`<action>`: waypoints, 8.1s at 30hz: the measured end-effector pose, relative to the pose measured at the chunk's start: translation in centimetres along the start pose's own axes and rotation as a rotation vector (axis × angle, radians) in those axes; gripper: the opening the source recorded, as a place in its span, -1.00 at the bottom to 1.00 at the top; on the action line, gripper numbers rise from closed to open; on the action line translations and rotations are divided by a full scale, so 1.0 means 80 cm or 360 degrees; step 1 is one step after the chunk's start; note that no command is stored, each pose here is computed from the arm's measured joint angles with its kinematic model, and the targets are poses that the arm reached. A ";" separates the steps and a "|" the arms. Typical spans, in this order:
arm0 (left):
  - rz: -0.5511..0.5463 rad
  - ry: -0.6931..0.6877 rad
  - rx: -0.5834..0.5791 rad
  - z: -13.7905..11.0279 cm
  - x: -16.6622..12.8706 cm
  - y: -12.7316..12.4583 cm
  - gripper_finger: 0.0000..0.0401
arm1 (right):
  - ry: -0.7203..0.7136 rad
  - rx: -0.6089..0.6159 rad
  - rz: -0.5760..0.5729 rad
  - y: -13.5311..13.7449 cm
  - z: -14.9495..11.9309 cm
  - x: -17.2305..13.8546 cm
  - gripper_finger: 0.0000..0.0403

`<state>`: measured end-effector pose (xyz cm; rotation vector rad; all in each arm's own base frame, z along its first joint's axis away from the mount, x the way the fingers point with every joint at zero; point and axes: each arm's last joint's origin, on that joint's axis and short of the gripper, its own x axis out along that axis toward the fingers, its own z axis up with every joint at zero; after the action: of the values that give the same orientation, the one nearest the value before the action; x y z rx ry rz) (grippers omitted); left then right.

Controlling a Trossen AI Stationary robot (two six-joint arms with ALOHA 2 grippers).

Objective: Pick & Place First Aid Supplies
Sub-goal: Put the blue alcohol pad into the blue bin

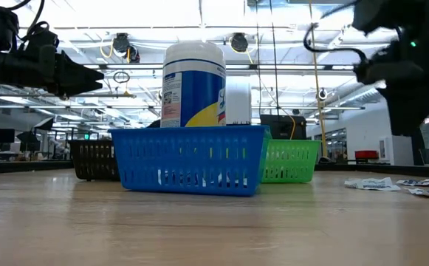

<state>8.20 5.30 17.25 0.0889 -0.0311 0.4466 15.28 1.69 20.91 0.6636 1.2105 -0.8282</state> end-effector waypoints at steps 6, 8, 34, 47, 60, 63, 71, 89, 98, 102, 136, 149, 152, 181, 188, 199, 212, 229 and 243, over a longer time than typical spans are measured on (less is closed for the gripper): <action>0.0000 0.0000 0.0000 0.000 0.000 0.000 0.98 | 0.0026 0.0055 -0.0046 -0.028 -0.013 0.023 -0.01; 0.0000 0.0000 0.0000 0.000 0.000 0.000 0.98 | 0.0044 0.0051 -0.0056 -0.032 -0.016 0.029 0.00; 0.0000 0.0000 0.0000 0.000 0.000 0.000 0.98 | 0.0326 0.0067 0.0004 -0.027 -0.033 0.084 -0.54; 0.0000 0.0000 0.0000 0.000 0.000 0.000 0.98 | 0.0344 0.0103 -0.0033 -0.018 -0.022 0.058 -0.98; 0.0000 0.0000 0.0000 0.000 0.000 0.000 0.98 | 0.0396 0.0173 -0.0064 0.042 0.016 0.013 -0.99; 0.0000 0.0000 0.0000 0.000 0.000 0.000 0.98 | 0.0395 0.0139 -0.0046 0.070 0.025 0.007 -0.99; 0.0000 0.0000 0.0000 0.000 0.000 0.000 0.98 | 0.0342 0.0058 0.0092 0.162 0.053 -0.020 -0.99; 0.0000 0.0000 0.0000 0.000 0.000 0.000 0.98 | 0.0239 -0.0056 0.0354 0.312 0.093 -0.014 -1.00; 0.0000 0.0000 0.0000 0.000 0.000 0.000 0.98 | 0.0226 -0.0111 0.0385 0.340 0.091 0.021 -1.00; 0.0000 0.0000 0.0000 0.000 0.000 0.000 0.98 | 0.0217 -0.0196 0.0389 0.344 0.088 0.028 -0.97; -0.0001 0.0000 0.0000 0.000 0.000 0.000 0.98 | 0.0153 -0.0010 0.0197 0.312 0.091 -0.002 -0.31; 0.0000 0.0000 0.0000 0.000 0.000 0.000 0.98 | 0.0171 0.0281 0.0000 0.204 0.033 -0.006 -0.32; 0.0000 0.0001 0.0000 0.000 0.000 0.000 0.98 | 0.0161 0.0330 -0.0065 0.177 0.020 -0.004 -0.32; 0.0000 0.0000 0.0000 0.000 0.000 0.000 0.98 | 0.0404 0.0630 -0.0331 0.029 -0.066 0.045 -0.32; 0.0000 0.0000 0.0000 0.000 0.000 0.000 0.98 | 0.0533 0.0652 -0.0326 0.023 -0.075 0.068 -0.32; 0.0000 0.0000 0.0000 0.000 0.000 0.000 0.98 | 0.0609 0.0661 -0.0208 0.030 -0.078 0.077 -0.88; 0.0000 0.0001 0.0000 0.000 0.000 0.000 0.98 | 0.0624 0.0610 -0.0169 0.053 -0.065 0.039 -0.99; 0.0000 -0.0001 0.0000 0.000 0.000 0.000 0.98 | 0.0529 0.0540 -0.0216 0.088 -0.033 -0.047 -1.00; 0.0000 -0.0001 0.0000 0.000 0.000 0.000 0.98 | 0.0494 0.0018 -0.0015 0.237 0.010 -0.056 -1.00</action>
<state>8.19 5.30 17.26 0.0890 -0.0315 0.4466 30.90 12.32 25.63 0.8175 1.4897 -0.7580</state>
